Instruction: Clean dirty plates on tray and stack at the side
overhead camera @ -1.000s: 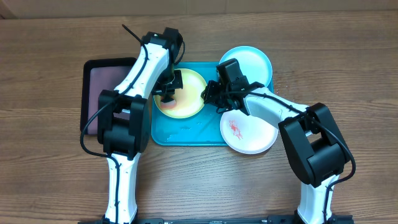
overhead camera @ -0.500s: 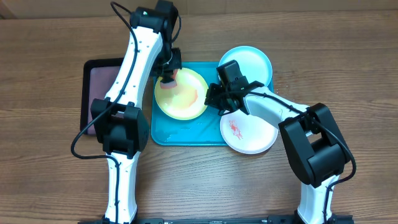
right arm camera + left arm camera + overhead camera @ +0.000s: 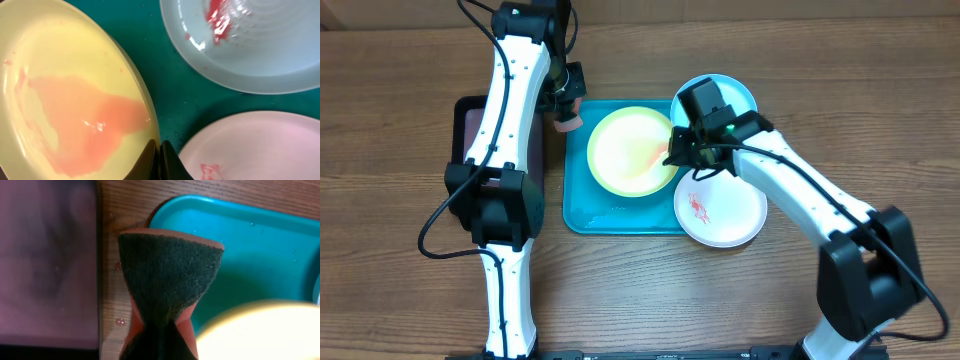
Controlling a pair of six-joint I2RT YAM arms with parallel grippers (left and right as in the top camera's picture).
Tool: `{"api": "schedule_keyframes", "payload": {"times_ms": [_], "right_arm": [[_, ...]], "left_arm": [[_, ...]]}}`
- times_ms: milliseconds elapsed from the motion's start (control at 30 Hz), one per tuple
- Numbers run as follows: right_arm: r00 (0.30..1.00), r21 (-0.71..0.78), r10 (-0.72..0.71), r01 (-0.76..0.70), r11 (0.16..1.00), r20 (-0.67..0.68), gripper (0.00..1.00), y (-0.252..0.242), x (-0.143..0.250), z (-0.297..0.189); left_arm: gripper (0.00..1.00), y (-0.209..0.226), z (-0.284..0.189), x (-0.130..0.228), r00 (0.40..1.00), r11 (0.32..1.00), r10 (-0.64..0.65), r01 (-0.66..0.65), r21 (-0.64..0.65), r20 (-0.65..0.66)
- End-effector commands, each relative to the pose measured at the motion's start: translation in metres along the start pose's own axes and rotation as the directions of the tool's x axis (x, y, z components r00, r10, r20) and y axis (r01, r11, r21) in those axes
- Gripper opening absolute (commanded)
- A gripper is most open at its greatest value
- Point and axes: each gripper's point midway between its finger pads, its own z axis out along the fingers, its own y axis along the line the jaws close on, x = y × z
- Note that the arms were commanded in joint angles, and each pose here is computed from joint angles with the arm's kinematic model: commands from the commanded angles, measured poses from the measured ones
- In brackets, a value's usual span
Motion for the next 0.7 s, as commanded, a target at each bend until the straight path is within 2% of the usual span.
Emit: {"api": "schedule_keyframes", "payload": {"times_ms": [0, 367, 500, 667], "right_arm": [[0.991, 0.1, -0.069, 0.058, 0.993, 0.114, 0.04, -0.008, -0.023, -0.034], [0.948, 0.44, -0.224, 0.106, 0.892, 0.226, 0.04, -0.023, -0.021, -0.083], [0.898, 0.58, -0.307, 0.074, 0.811, 0.315, 0.04, -0.019, -0.017, -0.104], [0.81, 0.671, -0.41, 0.028, 0.741, 0.419, 0.04, 0.0, -0.008, -0.13]], "left_arm": [[0.04, -0.004, -0.006, -0.006, 0.999, 1.0, 0.014, -0.015, 0.013, 0.032], [0.04, -0.005, -0.006, -0.008, 0.999, 1.0, -0.002, 0.002, 0.016, 0.039], [0.04, -0.005, -0.006, -0.009, 0.999, 1.0, -0.013, 0.012, 0.017, 0.041], [0.04, -0.006, -0.006, -0.01, 0.999, 1.0, -0.011, 0.01, 0.019, 0.046]]}}
